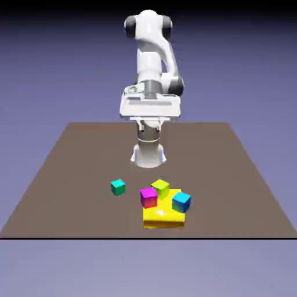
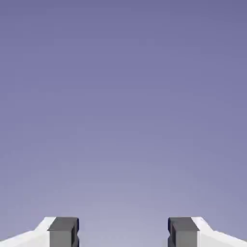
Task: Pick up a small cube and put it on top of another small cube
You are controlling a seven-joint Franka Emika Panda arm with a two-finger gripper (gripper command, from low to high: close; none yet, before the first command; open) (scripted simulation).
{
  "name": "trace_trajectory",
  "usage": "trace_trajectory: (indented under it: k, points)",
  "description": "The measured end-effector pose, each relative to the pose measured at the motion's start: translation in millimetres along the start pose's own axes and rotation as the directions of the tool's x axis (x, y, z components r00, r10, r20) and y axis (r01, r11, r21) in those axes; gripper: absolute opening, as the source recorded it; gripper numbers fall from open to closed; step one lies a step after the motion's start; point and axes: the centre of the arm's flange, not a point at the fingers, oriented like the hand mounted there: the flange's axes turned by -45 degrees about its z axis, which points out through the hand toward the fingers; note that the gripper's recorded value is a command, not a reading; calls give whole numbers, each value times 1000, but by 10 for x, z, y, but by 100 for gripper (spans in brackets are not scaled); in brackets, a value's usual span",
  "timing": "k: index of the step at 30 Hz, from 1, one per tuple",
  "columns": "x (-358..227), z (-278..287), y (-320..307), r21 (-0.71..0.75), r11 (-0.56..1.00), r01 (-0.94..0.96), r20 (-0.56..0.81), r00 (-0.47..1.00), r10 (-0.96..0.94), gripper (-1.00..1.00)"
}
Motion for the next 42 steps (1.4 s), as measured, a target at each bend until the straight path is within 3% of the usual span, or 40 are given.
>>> trace_trajectory:
  k: [5,10,16,22,28,34,39,42]
  points:
    - [-362,329,551,-99,956,-277,148,946,289,0]
    - [-824,560,1050,-214,821,-530,242,785,570,0]
    - [-1462,720,1525,-348,546,-762,281,471,836,0]
    - [-2123,783,1828,-447,185,-875,253,74,965,0]
    - [-2731,791,1962,-489,-207,-847,193,-337,922,0]
    - [-3240,770,1981,-466,-570,-677,136,-691,710,0]
    - [-3544,768,1925,-408,-794,-450,127,-889,439,0]
    - [-3567,845,1896,-401,-807,-432,134,-900,415,0]
